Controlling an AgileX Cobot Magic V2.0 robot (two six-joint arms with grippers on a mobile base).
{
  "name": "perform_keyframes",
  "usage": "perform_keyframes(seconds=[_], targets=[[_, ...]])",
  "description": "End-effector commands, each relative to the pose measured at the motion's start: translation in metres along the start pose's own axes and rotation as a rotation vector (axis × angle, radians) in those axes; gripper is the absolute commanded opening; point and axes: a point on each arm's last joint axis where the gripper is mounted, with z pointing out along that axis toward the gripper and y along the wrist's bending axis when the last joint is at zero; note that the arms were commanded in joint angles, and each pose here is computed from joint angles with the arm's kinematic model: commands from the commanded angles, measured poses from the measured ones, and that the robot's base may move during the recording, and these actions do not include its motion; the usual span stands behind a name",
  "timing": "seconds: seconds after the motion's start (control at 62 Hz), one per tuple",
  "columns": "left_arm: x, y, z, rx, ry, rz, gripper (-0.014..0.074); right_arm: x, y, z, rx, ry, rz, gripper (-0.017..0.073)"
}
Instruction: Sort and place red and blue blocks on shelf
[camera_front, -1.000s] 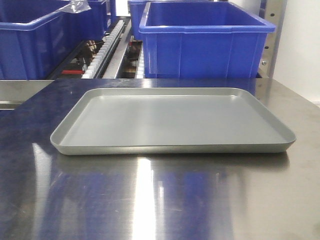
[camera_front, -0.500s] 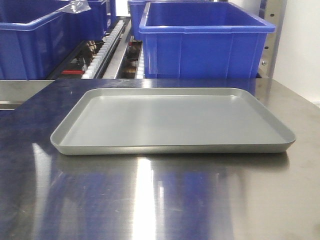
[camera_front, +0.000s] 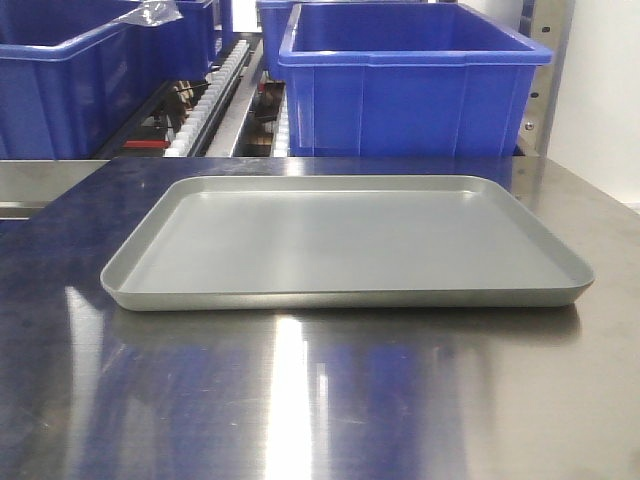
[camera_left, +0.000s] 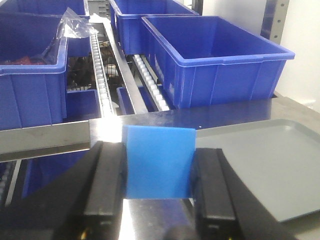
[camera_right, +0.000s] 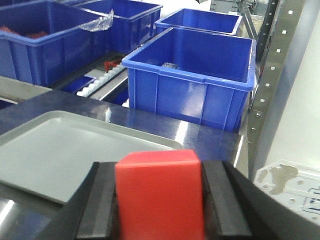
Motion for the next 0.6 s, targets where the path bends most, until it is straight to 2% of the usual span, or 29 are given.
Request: perform_keyframes(seconds=[0.0,0.29,0.403,0.581], targets=[[-0.0131,0.0002,-0.0001,-0.003,-0.114,-0.005,0.0084,-0.0136,-0.0006,0.0001,0.005,-0.131,0.03,0.0053],[-0.013,0.0013,0.0009,-0.01,-0.236,-0.005,0.0084,-0.0144,-0.0006,0.0016,0.008,-0.195,0.018,0.0053],[-0.0097,0.0014,0.0017,-0.011,-0.233,-0.005,0.0085,-0.0143,-0.0011,0.0019,0.017,-0.206,-0.02,0.0053],[-0.0049,0.0017,0.0028,-0.012,-0.224,-0.005,0.0084,-0.0141,-0.0011,0.002,0.019,-0.205,-0.025,0.0053]])
